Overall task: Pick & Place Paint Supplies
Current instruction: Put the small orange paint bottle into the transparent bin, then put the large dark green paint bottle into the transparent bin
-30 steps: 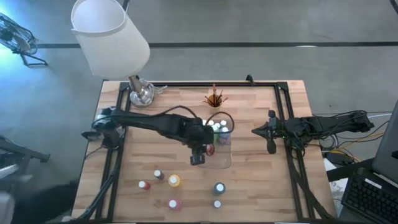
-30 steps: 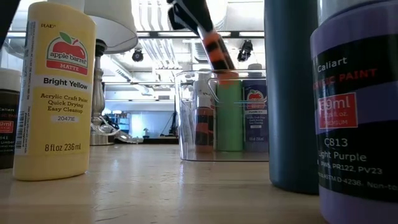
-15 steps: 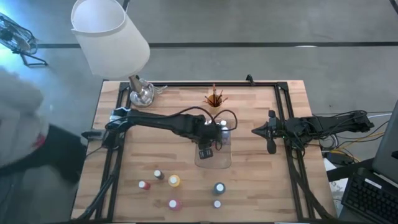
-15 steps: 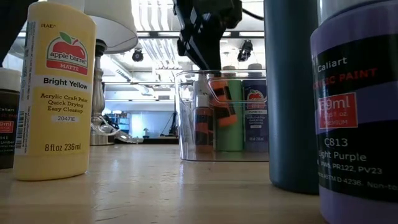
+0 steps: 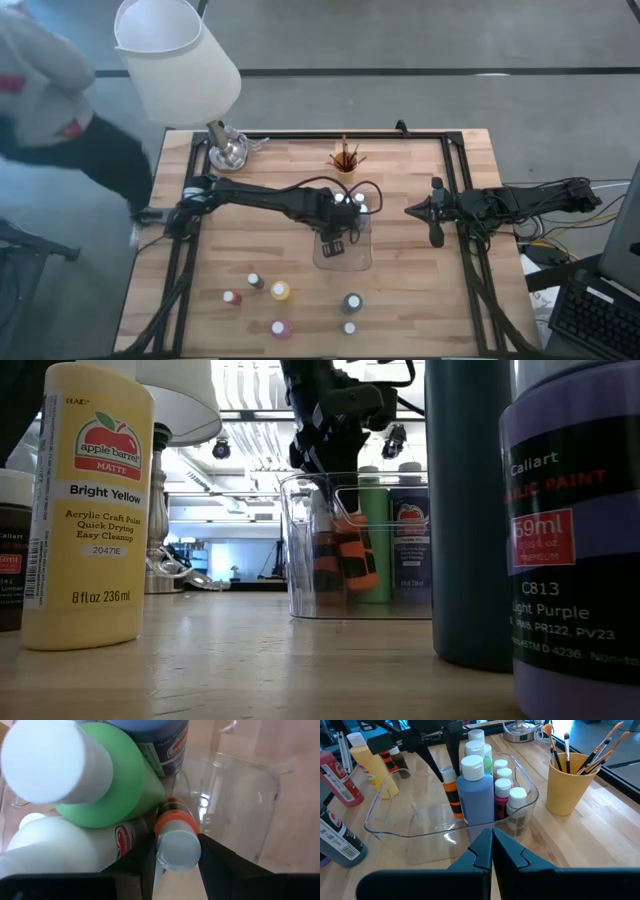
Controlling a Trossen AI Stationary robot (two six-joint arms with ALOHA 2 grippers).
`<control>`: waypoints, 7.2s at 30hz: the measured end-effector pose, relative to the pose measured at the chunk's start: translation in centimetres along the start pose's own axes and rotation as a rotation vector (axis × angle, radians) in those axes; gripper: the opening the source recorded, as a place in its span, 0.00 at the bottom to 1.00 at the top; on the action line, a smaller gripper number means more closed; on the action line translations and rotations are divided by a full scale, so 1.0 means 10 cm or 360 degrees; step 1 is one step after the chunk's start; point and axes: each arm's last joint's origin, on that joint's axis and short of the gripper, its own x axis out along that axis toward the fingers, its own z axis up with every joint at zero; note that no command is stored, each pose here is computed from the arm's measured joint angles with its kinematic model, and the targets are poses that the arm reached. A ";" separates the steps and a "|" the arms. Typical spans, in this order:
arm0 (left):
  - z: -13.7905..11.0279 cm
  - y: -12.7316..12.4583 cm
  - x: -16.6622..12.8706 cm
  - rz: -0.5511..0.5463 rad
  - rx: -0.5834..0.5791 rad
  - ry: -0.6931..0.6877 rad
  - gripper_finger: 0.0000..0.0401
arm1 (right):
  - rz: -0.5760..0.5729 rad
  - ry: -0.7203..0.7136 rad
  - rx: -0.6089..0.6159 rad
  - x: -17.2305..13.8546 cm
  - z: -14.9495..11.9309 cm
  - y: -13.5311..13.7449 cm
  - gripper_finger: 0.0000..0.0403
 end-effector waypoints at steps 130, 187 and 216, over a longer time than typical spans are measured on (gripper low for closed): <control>-0.70 -1.30 -0.30 -0.0724 0.0651 -0.1082 0.60 | -0.0017 0.0058 -0.0019 0.05 -0.02 0.01 0.02; -0.36 -1.12 -0.82 -0.0474 0.0631 -0.0977 0.30 | -0.0032 0.0115 -0.0061 0.14 -0.03 0.03 0.02; -0.54 -0.54 -0.74 0.0026 0.0137 -0.0970 0.30 | -0.0036 0.0126 -0.0064 0.15 -0.05 0.03 0.02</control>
